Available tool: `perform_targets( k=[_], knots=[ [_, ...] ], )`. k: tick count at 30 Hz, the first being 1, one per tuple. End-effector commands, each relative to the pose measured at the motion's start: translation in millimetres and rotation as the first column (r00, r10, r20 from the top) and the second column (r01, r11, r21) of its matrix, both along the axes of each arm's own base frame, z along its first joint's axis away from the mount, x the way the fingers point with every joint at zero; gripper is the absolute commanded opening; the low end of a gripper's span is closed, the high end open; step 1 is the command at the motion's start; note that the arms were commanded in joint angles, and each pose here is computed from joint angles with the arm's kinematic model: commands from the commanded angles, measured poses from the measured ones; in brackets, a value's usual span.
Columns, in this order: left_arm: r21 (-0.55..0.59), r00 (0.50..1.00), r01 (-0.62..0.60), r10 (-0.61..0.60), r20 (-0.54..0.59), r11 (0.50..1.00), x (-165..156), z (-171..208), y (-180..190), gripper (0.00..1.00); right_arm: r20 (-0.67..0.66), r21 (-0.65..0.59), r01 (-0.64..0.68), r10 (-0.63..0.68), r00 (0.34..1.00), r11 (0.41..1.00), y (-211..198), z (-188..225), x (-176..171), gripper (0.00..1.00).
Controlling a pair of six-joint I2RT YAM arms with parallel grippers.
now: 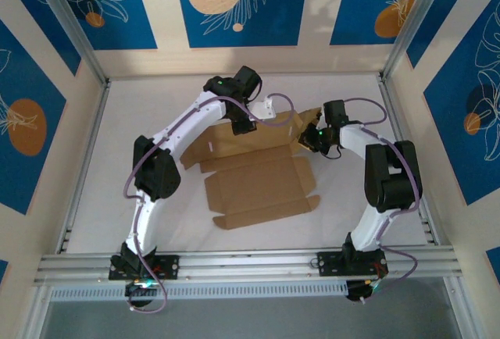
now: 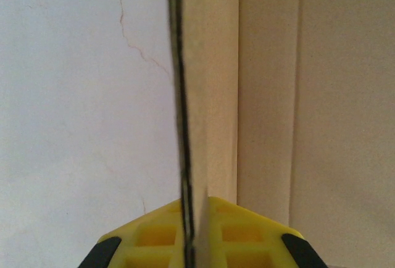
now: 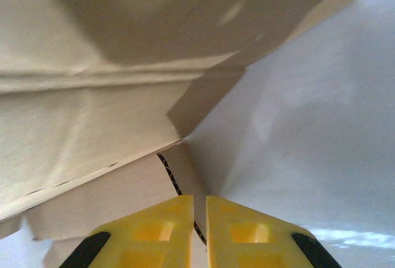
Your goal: Fold the paper box
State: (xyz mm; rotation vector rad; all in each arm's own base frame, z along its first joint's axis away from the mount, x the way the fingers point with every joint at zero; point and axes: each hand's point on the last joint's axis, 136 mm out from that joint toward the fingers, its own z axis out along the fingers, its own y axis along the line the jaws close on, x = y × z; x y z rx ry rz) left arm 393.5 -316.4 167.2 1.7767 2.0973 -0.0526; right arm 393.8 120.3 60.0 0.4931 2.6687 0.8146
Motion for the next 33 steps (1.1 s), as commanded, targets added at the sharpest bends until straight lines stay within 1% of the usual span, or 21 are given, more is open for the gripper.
perform_targets(
  k=[1,3,7,11,15,17,19,22,24,27,31,33],
  knots=[
    [0.015,0.999,-0.008,0.009,-0.045,1.0,-1.2,-21.8,-3.5,0.0,0.015,0.152,-0.06,0.059,0.998,0.987,29.4,15.4,-9.3,0.17],
    [0.013,0.999,-0.011,0.011,-0.045,1.0,-1.0,-21.6,-3.9,0.0,0.015,0.176,-0.079,0.078,0.997,0.981,37.6,17.4,-10.4,0.17],
    [0.015,0.999,-0.016,0.016,-0.045,1.0,-1.2,-21.6,-3.9,0.0,-0.001,0.177,-0.11,0.112,0.994,0.978,52.0,12.1,-13.5,0.17],
    [0.016,0.999,-0.02,0.021,-0.044,1.0,-1.4,-20.9,-3.2,0.0,-0.049,0.119,-0.1,0.107,0.993,0.988,53.5,-7.8,-19.4,0.18],
    [0.017,0.999,-0.022,0.023,-0.04,1.0,-0.8,-19.7,-2.2,0.0,-0.103,0.0,-0.075,0.074,0.992,0.997,43.6,-26.2,-24.7,0.18],
    [0.018,0.999,-0.022,0.023,-0.042,1.0,-1.5,-20.2,-2.4,0.0,-0.047,0.018,-0.067,0.068,0.997,0.998,44.2,-16.9,-21.2,0.18],
    [0.019,0.999,-0.022,0.023,-0.04,1.0,-1.2,-20.3,-1.4,0.0,0.041,0.091,-0.075,0.072,0.997,0.993,47.6,3.5,-15.2,0.18],
    [0.023,0.999,-0.014,0.015,-0.037,1.0,-1.6,-20.7,-1.4,0.0,0.108,0.076,-0.06,0.051,0.993,0.995,36.0,22.5,-10.0,0.2],
    [0.02,0.999,-0.009,0.009,-0.039,1.0,-2.6,-19.8,-2.1,0.0,0.117,0.062,-0.028,0.021,0.993,0.998,23.4,28.3,-6.4,0.21],
    [0.025,0.999,-0.008,0.009,-0.042,1.0,-3.4,-20.9,-0.9,0.0,0.099,0.026,0.03,-0.032,0.995,0.999,1.8,29.1,-1.3,0.24],
    [0.023,0.999,-0.009,0.01,-0.038,1.0,-3.3,-19.9,-0.6,0.0,0.06,-0.021,0.093,-0.092,0.994,0.995,-22.0,22.1,4.3,0.22],
    [0.024,0.999,-0.008,0.009,-0.036,1.0,-3.2,-19.4,-0.5,0.0,0.041,-0.043,0.103,-0.102,0.994,0.994,-28.5,17.8,7.3,0.21]
  ],
)
